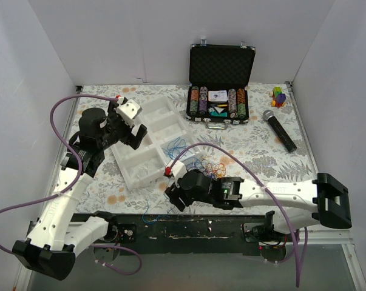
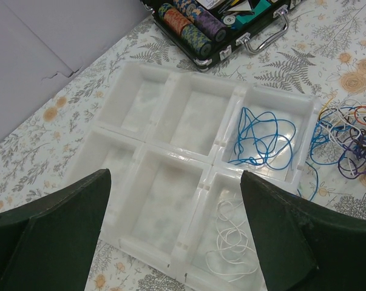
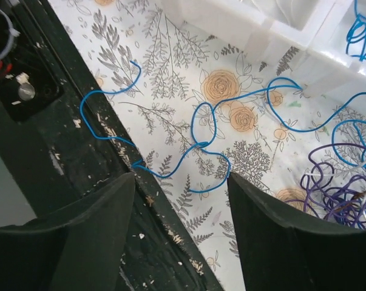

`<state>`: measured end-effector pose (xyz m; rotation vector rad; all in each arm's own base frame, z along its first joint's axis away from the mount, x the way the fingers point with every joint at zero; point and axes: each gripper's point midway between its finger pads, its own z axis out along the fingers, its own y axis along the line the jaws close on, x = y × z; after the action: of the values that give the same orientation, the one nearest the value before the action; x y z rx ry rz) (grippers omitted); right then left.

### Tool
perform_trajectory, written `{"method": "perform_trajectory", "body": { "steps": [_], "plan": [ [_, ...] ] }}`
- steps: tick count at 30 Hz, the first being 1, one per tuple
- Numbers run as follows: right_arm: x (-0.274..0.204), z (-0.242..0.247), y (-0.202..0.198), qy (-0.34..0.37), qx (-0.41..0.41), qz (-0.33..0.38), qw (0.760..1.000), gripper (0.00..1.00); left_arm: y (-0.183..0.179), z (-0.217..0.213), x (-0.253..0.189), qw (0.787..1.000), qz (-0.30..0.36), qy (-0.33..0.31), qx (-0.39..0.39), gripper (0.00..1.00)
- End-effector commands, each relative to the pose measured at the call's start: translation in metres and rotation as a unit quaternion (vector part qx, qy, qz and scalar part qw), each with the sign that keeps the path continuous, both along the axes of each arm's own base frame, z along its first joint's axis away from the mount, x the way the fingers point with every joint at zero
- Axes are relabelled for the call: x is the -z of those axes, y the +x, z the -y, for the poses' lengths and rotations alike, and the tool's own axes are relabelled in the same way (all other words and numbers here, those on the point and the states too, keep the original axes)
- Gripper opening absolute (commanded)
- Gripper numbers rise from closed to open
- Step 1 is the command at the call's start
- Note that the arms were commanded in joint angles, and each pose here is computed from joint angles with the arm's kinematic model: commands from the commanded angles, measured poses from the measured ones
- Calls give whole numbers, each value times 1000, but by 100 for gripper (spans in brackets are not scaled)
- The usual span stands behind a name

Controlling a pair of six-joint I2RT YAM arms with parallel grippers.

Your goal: Untangle the cables

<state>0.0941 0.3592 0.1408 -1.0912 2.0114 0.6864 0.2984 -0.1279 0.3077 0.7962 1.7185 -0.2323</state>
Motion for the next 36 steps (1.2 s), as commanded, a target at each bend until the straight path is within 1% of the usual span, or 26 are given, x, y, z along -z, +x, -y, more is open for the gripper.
{"method": "perform_trajectory", "body": {
  "steps": [1,4,8,11,13,14,16,19,20,22,23,26,30,34,36],
  "plan": [
    [26,-6,0,-39,21,-36,998,74,-1,-3,-9,1000,19,-3,-3,88],
    [47,-12,4,-75,42,-53,995,76,-1,-2,-9,1000,18,-4,-2,88],
    [59,-27,11,-80,51,-52,994,76,-2,-4,-10,1000,22,2,-4,88],
    [68,-36,17,-86,47,-49,994,73,-2,-6,-11,1000,24,4,-7,88],
    [75,-38,19,-92,45,-50,993,68,-2,-7,-11,1000,26,7,-10,89],
    [78,-38,18,-92,42,-51,994,65,-2,-8,-11,1000,26,8,-10,89],
    [81,-38,17,-89,38,-55,994,53,-2,-8,-10,999,28,10,-11,89],
    [73,-36,17,-80,35,-52,995,30,-3,-10,-8,999,30,15,-12,89],
    [70,-35,18,-79,34,-49,995,20,-3,-10,-8,999,31,16,-12,89],
    [52,-33,20,-67,31,-37,997,4,-2,-10,-8,999,33,16,-11,89],
    [41,-33,21,-58,29,-31,997,1,-1,-10,-7,999,33,16,-12,89],
    [-7,-35,24,-21,16,-5,1000,1,-1,-9,-7,999,32,14,-11,89],
    [-89,-39,32,35,-10,48,998,1,1,-9,-7,999,34,13,-12,89],
    [-148,-26,66,61,24,96,993,1,5,-12,-14,999,39,4,-31,89],
    [-170,-15,90,76,55,126,988,1,13,-20,-24,996,50,-13,-70,88]
  ]
}}
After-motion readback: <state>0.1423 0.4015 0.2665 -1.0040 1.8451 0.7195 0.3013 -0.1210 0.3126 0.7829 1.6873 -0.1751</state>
